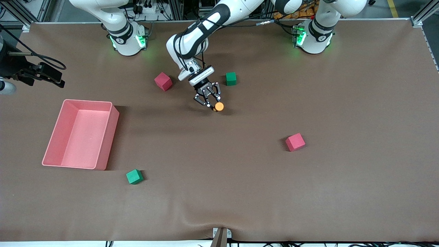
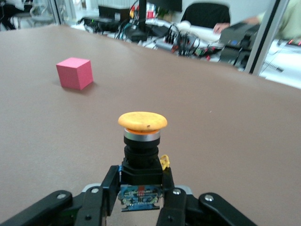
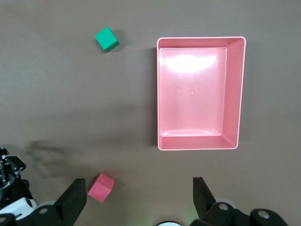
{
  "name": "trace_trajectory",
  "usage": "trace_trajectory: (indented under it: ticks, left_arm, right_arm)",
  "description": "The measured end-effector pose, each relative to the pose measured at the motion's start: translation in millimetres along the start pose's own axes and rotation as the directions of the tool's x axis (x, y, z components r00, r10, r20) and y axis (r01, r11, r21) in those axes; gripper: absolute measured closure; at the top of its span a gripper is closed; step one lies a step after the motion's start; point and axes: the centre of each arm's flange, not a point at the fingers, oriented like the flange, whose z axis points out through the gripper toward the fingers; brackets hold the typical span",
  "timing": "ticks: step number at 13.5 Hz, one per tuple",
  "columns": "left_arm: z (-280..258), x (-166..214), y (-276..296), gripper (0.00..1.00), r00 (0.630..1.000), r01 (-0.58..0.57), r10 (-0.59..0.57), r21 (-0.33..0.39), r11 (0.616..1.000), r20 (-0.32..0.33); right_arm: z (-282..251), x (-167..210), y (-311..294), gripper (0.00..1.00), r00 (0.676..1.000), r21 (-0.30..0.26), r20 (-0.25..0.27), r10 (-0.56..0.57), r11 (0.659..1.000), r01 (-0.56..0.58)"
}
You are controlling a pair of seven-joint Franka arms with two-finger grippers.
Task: Place and upright button with both arms
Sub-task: 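Carry the button with the left gripper and lower it upright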
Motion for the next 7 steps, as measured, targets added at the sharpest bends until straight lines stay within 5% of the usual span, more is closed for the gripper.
trace_trajectory:
  ticks: [7]
  left_arm:
    - [1,-41,-21,0.59,0.995,0.017,-0.021,-0.037,0.999,-0.093]
  right_arm:
    - [0,0,1,0.0,1.0,-0.001,0.001,0.001,1.0,-0.001]
